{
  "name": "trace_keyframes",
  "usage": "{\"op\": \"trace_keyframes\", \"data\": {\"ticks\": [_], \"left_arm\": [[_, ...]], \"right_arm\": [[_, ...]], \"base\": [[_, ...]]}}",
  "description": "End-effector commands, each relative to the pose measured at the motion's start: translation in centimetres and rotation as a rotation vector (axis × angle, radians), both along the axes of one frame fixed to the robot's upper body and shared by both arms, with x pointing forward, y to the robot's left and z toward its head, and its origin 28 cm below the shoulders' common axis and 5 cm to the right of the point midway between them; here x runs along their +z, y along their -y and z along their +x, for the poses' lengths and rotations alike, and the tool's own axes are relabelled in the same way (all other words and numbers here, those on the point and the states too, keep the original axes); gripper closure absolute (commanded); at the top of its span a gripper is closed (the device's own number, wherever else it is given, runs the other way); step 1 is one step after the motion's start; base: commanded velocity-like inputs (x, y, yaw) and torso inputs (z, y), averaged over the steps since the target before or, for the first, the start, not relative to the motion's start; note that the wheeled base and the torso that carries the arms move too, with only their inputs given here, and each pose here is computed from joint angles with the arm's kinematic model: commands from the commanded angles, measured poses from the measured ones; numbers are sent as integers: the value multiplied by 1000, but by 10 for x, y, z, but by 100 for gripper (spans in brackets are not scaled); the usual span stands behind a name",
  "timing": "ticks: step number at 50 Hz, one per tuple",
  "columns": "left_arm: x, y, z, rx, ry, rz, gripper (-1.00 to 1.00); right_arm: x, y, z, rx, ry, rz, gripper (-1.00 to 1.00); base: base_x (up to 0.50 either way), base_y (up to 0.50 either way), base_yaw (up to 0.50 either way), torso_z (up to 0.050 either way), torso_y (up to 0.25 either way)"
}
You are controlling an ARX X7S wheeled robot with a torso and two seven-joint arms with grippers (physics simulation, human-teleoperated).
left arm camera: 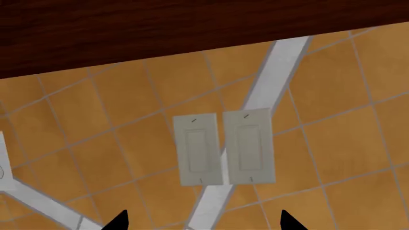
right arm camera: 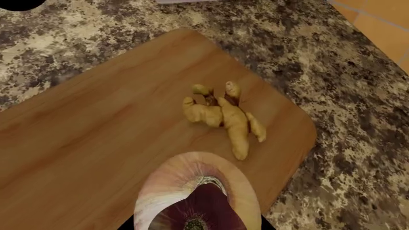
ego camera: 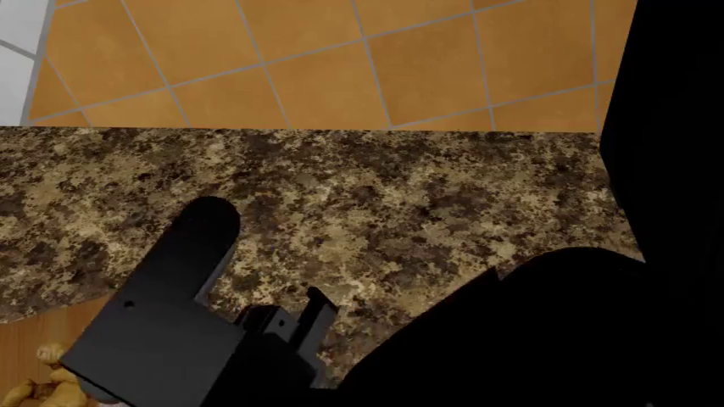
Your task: Clear the non-vegetable object off the cutting board and place the vegetables onto it.
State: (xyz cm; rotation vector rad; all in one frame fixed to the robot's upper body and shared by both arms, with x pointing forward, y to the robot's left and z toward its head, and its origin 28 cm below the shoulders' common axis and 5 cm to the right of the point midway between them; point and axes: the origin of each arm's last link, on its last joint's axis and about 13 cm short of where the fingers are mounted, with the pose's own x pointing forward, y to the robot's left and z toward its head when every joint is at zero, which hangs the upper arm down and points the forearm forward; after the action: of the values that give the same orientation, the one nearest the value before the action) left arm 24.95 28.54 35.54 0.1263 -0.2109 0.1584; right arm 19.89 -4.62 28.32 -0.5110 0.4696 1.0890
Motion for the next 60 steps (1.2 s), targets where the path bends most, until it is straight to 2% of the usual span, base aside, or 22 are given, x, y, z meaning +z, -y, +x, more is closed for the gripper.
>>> {"op": "trace_keyframes", "data": {"ticks": [1, 8, 25, 36, 47, 48, 54, 60], "left_arm": [[3, 1, 0, -50, 9, -17, -100], [5, 1, 0, -49, 12, -17, -100], [1, -2, 0, -39, 8, -13, -100], [-1, -3, 0, -39, 3, -18, -100], [-1, -4, -2, -41, 4, -24, -100], [-1, -4, -2, -48, 1, -32, -100], [-2, -3, -2, -72, -14, -59, -100], [-1, -2, -3, -80, -14, -61, -100]], "right_arm": [[1, -19, 9, 97, 17, 22, 100], [0, -28, 12, 128, 9, 44, 100], [-26, -40, 22, 151, -38, 60, 100], [-45, -47, 16, 180, -95, 88, 100], [-57, -48, 14, 172, -121, 67, 100], [-57, -48, 14, 169, -115, 67, -100], [-54, -47, 15, 153, -97, 74, -100], [-49, -46, 8, 158, -16, 37, -100]], "base": [[0, 0, 0, 0, 0], [0, 0, 0, 0, 0], [0, 0, 0, 0, 0], [0, 0, 0, 0, 0], [0, 0, 0, 0, 0], [0, 0, 0, 0, 0], [0, 0, 0, 0, 0], [0, 0, 0, 0, 0]]}}
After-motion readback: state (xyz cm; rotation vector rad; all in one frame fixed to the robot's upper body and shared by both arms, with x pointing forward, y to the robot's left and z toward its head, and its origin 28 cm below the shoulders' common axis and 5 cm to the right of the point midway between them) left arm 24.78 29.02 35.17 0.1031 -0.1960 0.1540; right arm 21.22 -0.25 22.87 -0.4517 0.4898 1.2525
